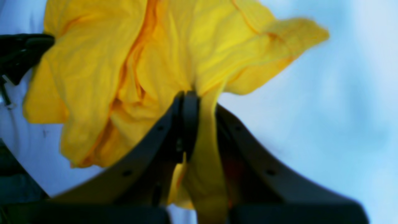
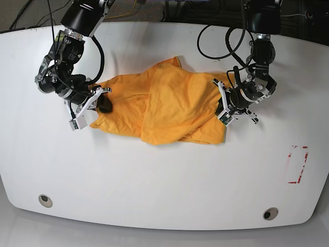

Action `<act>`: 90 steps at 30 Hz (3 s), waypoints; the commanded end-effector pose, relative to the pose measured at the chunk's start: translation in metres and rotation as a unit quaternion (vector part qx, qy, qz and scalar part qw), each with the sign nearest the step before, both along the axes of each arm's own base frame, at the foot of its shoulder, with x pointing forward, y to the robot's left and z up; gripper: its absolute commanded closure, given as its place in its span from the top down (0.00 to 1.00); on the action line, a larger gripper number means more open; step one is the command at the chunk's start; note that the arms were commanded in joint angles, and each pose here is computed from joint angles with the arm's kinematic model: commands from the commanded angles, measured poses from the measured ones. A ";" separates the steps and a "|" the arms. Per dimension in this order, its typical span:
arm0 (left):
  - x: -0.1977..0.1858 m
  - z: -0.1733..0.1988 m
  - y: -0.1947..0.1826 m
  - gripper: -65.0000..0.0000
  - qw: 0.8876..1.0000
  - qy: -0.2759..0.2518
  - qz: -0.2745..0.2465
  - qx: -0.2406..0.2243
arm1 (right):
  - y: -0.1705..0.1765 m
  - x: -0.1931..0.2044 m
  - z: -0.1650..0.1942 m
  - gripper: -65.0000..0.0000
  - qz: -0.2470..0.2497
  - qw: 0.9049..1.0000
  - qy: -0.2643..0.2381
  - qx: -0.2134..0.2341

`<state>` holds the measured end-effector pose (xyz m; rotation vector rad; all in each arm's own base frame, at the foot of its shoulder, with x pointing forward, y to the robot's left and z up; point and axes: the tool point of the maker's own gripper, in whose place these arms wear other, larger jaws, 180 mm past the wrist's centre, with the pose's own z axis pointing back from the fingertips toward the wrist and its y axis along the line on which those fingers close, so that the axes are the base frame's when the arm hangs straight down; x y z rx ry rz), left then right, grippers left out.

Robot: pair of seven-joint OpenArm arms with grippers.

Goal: Layout the t-shirt on the table in an organized manner, then fold the t-shirt properly
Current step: 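Hold the shirt edges with both grippers and pull them slightly apart, then lift the right gripper's held edge and fold it toward the left gripper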

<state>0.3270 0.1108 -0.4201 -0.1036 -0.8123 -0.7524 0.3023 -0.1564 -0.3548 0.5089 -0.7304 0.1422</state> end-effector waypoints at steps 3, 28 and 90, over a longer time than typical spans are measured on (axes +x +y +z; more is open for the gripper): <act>-0.004 -0.009 0.008 0.04 0.999 0.019 0.002 0.028 | 0.014 0.014 0.038 0.00 0.016 0.997 -0.066 0.032; -0.012 -0.024 0.009 0.04 0.999 0.044 0.005 0.026 | 0.178 0.023 0.089 0.00 0.183 0.964 -0.117 0.153; -0.010 -0.015 -0.006 0.04 1.000 0.011 0.001 -0.017 | 0.227 0.071 0.072 0.00 0.246 0.948 -0.103 0.175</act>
